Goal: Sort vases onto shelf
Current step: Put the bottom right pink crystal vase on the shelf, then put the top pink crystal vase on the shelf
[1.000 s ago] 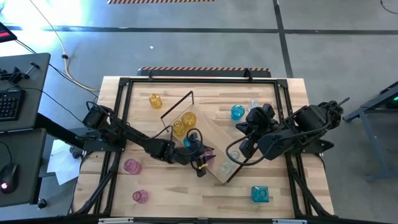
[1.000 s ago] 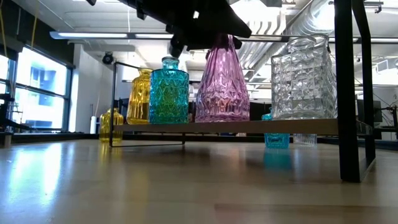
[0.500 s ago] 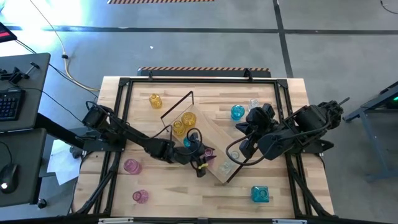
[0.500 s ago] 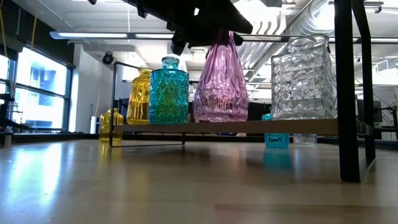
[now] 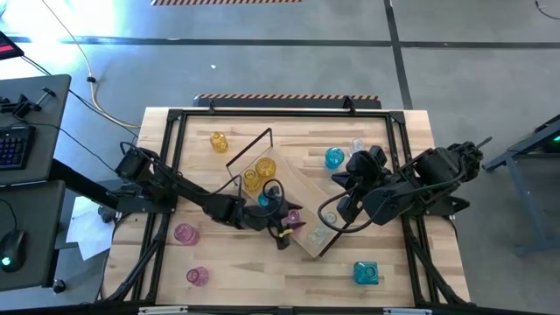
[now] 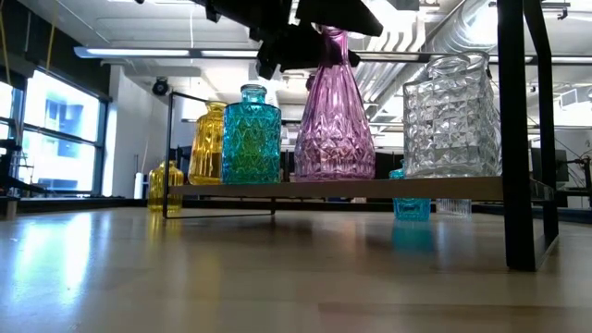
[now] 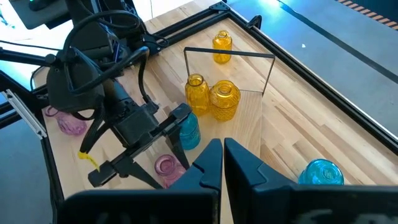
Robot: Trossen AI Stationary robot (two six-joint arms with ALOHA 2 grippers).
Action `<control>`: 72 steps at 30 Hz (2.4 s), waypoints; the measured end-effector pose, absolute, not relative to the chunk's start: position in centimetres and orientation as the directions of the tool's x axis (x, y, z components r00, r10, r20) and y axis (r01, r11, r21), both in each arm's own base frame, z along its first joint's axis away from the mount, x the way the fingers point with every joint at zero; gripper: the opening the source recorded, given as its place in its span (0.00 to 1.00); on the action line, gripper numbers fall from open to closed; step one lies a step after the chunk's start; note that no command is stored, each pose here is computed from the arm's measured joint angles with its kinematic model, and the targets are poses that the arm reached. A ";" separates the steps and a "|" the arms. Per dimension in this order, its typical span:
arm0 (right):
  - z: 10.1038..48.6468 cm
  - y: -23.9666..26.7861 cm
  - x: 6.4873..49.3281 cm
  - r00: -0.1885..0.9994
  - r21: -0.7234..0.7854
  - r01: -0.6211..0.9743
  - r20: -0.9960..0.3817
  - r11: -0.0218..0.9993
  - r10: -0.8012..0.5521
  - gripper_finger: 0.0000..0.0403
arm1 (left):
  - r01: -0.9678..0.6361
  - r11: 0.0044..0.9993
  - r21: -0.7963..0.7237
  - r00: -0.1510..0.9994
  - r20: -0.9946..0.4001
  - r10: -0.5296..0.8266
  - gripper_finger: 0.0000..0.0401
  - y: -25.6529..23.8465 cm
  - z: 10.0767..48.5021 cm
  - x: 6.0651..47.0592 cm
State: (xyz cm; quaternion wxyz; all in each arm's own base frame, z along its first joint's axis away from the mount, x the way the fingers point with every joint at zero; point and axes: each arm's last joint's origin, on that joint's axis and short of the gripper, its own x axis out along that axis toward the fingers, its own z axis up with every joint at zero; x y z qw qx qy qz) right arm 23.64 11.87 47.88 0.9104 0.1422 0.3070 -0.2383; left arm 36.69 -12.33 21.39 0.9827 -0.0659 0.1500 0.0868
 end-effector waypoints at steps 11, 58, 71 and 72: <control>47.9 11.9 23.6 0.698 0.116 0.523 -0.626 0.845 -0.346 0.00 | -0.144 0.988 -0.060 0.973 -0.189 0.131 0.57 -12.4 27.2 36.9; 37.0 10.5 47.3 0.866 0.485 0.165 -0.487 0.859 0.109 0.00 | -0.146 0.979 -0.142 0.820 -0.571 0.039 0.53 -4.1 39.9 9.3; 46.1 5.8 29.4 0.564 0.027 0.599 -0.724 0.800 -0.397 0.00 | -0.122 0.960 -0.251 0.631 -0.766 -0.120 0.53 -6.1 34.7 10.0; 46.6 5.6 28.5 0.566 0.029 0.599 -0.722 0.800 -0.397 0.00 | -0.111 0.956 -0.271 0.592 -0.790 -0.155 0.53 -6.4 34.4 9.9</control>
